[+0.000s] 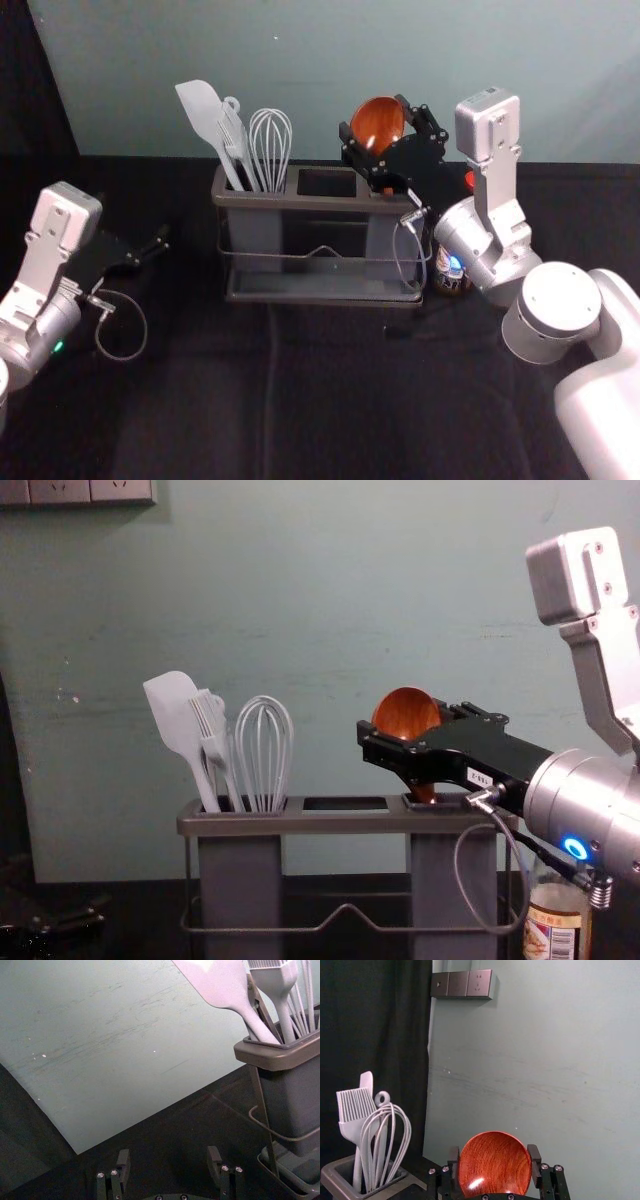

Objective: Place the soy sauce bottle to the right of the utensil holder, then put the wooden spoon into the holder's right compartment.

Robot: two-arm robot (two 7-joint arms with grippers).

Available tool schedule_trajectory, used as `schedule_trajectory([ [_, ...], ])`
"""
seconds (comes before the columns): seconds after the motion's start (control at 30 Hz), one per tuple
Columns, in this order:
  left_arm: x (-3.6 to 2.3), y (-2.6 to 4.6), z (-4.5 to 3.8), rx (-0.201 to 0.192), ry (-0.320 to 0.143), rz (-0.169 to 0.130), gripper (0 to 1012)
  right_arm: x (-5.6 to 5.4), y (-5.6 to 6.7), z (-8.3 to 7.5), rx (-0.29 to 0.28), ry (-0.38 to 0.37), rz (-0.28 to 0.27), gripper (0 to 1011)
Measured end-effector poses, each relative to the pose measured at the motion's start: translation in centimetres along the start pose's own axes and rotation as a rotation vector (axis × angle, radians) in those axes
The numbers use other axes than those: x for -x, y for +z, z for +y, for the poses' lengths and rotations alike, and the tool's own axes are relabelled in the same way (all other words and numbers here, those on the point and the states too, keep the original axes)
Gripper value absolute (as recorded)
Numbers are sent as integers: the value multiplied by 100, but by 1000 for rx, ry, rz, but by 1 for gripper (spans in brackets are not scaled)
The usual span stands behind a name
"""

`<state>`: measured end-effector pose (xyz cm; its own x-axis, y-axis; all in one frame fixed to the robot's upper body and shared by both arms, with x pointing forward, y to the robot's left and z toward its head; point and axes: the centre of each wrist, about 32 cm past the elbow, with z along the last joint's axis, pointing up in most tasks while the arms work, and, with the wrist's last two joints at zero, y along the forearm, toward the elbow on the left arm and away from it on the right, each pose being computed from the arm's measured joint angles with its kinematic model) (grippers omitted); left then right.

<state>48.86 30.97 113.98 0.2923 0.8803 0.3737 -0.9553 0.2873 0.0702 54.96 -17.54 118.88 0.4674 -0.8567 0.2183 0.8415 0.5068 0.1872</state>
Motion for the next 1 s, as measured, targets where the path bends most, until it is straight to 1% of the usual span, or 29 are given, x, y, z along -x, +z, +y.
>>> schedule_trajectory([
  [0.2,0,0,0,0,0,0,1005,20,27,-58,-6,1,-4,837],
  [0.47,0,0,0,0,0,0,1005,29,31,-108,-7,-6,-6,837],
  [0.77,0,0,0,0,0,0,1005,34,12,-138,-2,-8,-1,837],
  [1.0,0,0,0,0,0,0,1005,37,-7,-161,0,-3,12,837],
])
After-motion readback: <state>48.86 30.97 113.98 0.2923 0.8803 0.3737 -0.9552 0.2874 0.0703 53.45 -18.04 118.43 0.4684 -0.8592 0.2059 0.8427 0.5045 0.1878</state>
